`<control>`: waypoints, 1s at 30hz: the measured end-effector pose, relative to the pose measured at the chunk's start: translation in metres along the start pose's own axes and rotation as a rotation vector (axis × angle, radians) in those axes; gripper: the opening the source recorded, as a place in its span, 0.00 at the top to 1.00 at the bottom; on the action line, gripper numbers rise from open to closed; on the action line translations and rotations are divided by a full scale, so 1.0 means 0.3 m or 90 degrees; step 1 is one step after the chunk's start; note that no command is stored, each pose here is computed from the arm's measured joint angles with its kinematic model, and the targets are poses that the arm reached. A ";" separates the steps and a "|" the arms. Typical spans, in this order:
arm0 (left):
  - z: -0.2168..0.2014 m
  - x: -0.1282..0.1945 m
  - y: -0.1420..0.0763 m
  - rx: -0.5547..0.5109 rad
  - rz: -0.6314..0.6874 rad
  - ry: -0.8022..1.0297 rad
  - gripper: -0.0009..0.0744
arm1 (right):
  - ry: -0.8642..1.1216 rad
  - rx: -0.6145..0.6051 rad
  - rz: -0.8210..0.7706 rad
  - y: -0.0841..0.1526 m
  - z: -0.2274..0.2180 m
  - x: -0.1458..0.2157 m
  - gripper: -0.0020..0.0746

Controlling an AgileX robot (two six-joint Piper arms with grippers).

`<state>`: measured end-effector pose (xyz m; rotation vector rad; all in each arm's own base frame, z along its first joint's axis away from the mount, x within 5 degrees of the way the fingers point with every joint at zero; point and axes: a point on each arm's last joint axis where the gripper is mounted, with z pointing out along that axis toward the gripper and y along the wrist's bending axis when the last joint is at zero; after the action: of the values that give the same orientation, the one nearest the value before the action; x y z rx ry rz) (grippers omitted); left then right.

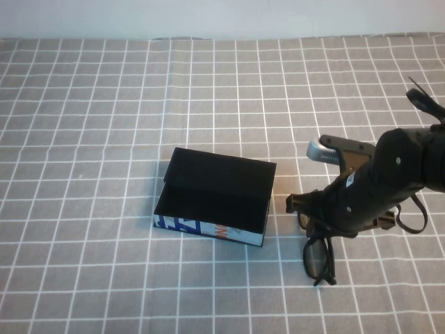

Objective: Take glasses out of glasses case

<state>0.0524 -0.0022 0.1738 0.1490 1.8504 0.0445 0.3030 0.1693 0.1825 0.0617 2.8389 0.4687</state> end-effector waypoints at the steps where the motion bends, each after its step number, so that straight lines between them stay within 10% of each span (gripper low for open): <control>1: 0.000 0.000 0.000 0.000 0.000 0.000 0.99 | 0.003 0.001 0.002 -0.003 0.003 0.004 0.88; 11: 0.000 0.000 0.000 0.000 0.000 0.000 0.99 | 0.009 0.009 -0.017 -0.004 -0.051 0.019 0.51; 20: 0.000 0.000 0.000 0.000 0.000 0.000 0.99 | -0.009 -0.007 -0.094 0.009 -0.328 0.107 0.91; 30: 0.000 0.000 0.000 0.000 0.000 0.000 0.99 | -0.036 -0.037 -0.129 -0.073 -0.499 0.331 0.99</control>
<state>0.0524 -0.0022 0.1738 0.1490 1.8504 0.0445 0.1678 0.1103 0.2875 -0.2171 2.7365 0.4953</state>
